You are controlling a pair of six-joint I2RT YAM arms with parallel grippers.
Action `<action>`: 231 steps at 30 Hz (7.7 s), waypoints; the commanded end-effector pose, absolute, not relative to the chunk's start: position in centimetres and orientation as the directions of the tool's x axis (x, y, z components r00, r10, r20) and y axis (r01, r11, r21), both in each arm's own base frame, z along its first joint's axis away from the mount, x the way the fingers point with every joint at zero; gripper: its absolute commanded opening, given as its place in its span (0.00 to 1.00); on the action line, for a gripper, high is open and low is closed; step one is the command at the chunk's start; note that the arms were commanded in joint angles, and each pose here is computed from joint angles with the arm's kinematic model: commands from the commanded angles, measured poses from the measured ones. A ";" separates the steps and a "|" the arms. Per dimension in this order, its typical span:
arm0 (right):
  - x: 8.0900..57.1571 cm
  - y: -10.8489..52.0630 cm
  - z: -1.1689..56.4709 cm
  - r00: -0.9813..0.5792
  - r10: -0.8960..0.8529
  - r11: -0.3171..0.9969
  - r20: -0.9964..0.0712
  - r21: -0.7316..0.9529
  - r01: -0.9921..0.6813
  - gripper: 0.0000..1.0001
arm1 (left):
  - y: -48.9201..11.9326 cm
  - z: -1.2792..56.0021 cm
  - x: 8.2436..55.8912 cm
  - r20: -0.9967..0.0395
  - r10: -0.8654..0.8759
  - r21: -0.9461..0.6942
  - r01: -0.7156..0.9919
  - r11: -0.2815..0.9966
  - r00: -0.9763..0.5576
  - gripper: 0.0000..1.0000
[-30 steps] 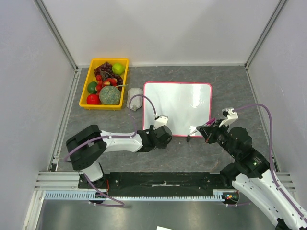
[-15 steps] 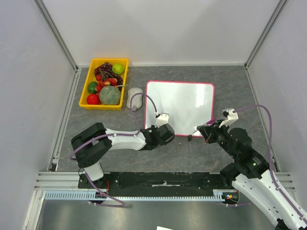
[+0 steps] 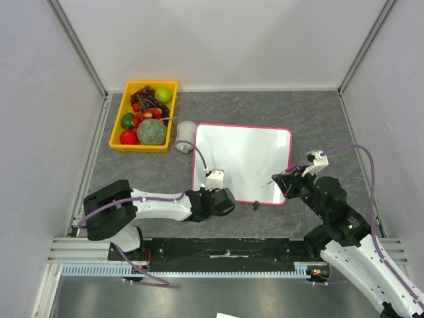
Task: Write a sentence on the whiteboard
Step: Move the whiteboard stand to the center of the board, then hold the whiteboard on the whiteboard stand.
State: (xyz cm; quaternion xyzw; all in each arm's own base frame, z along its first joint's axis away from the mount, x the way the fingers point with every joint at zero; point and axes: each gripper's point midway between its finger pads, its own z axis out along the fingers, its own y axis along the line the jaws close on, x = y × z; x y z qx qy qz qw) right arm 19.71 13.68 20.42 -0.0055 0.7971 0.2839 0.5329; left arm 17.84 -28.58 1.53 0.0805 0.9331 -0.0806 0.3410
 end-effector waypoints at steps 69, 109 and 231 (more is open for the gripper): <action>19.0 14.2 22.3 -0.410 0.313 0.804 -0.856 0.469 -0.365 0.00 | -29.2 16.3 9.3 -0.654 0.069 -0.470 0.476 0.743 -0.753 1.00; 19.5 14.8 22.9 -0.391 0.267 0.806 -0.881 0.427 -0.410 0.00 | -13.8 19.3 21.7 -0.542 -0.389 -0.778 0.270 0.568 -0.745 1.00; 29.3 32.0 30.0 -0.087 0.215 0.791 -0.973 0.225 -0.569 0.00 | -20.0 10.3 25.5 -0.673 -0.247 -0.721 0.543 0.432 -0.697 0.21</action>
